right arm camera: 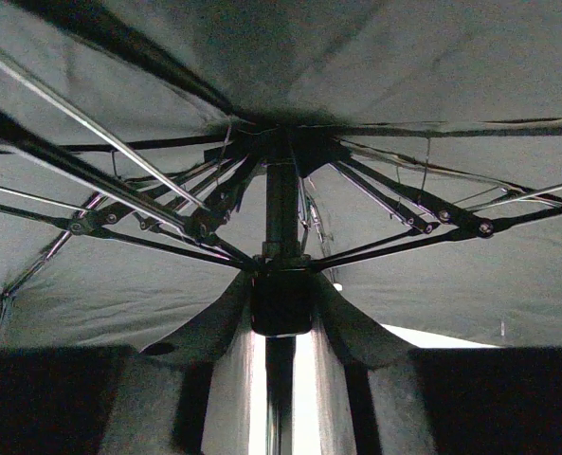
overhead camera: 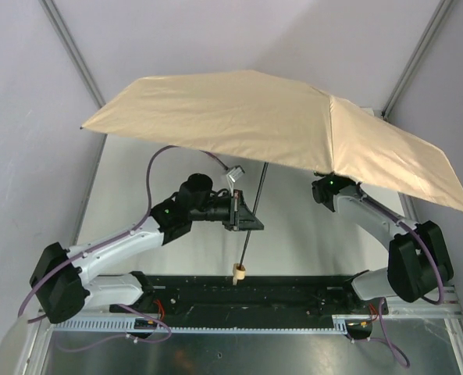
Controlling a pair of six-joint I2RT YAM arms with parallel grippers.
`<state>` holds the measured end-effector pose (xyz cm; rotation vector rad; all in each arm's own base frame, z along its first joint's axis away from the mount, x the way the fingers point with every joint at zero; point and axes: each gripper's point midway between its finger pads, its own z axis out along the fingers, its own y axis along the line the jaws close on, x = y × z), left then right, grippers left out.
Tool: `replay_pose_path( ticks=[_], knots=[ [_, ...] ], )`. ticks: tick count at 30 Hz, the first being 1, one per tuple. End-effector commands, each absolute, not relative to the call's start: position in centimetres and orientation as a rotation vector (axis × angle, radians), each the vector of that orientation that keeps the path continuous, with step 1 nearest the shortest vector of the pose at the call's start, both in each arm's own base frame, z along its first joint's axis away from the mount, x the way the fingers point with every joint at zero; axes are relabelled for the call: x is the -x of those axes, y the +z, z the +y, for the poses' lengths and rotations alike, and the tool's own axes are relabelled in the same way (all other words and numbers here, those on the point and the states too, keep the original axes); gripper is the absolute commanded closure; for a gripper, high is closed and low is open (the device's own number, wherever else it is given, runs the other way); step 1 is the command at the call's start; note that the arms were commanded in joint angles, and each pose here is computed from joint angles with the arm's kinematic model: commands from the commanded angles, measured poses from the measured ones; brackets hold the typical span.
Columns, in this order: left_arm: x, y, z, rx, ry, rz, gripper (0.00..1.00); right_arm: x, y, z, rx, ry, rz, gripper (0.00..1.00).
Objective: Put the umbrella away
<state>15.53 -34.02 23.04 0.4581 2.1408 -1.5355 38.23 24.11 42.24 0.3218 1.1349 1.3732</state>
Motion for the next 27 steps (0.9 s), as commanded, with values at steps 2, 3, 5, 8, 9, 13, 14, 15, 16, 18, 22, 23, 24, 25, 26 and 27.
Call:
replay_pose_path(
  ticks=[2,3,5,8,9,13,14,15,16,18,22,23,24,25,26,27],
  knots=[
    [-23.8,38.4,-33.5,-0.161,-1.562,1.610,1.00,-28.4,37.0,32.6,0.267,1.525,1.269,1.00],
    [-23.9,38.6,-33.3,-0.158,-1.550,1.596,1.00,-28.1,37.1,32.5,0.285,1.525,1.254,1.00],
    [-24.0,38.6,-32.5,-0.147,-1.506,1.572,1.00,-28.3,37.3,31.8,0.277,1.533,1.242,1.00],
    [-23.9,37.2,-31.5,-0.142,-1.437,1.567,0.99,-28.8,38.8,30.0,0.202,1.554,1.203,1.00],
    [-23.6,36.4,-31.2,-0.142,-1.419,1.576,0.98,-28.8,39.4,29.4,0.186,1.558,1.184,1.00],
    [-22.4,32.0,-30.5,-0.119,-1.400,1.656,0.75,-29.1,41.2,28.2,0.135,1.567,1.128,1.00],
    [-22.0,31.3,-30.3,-0.119,-1.399,1.668,0.65,-29.4,41.4,28.1,0.109,1.570,1.124,1.00],
    [-21.5,30.8,-30.3,-0.129,-1.396,1.673,0.55,-29.6,41.5,28.0,0.080,1.572,1.124,1.00],
    [-21.2,30.5,-30.2,-0.142,-1.386,1.678,0.45,-29.9,41.5,27.9,0.048,1.569,1.130,1.00],
    [-20.8,30.1,-30.2,-0.175,-1.338,1.696,0.24,-30.4,41.5,28.1,-0.001,1.549,1.152,1.00],
    [-20.6,28.6,-30.9,-0.262,-1.211,1.800,0.14,-31.3,41.0,28.4,-0.093,1.477,1.198,1.00],
    [-20.4,27.8,-31.0,-0.281,-1.198,1.827,0.13,-31.5,41.0,28.1,-0.120,1.457,1.205,1.00],
    [-20.1,27.2,-31.2,-0.306,-1.201,1.847,0.13,-31.6,41.1,27.9,-0.139,1.446,1.202,1.00],
    [-19.7,26.7,-31.5,-0.333,-1.206,1.863,0.12,-31.8,41.4,27.7,-0.146,1.440,1.195,1.00],
    [-19.4,26.2,-31.7,-0.358,-1.208,1.874,0.11,-32.0,41.6,27.6,-0.162,1.433,1.198,1.00],
    [-19.2,25.6,-31.8,-0.373,-1.208,1.886,0.11,-32.3,42.0,27.4,-0.180,1.430,1.196,1.00]
  ],
)
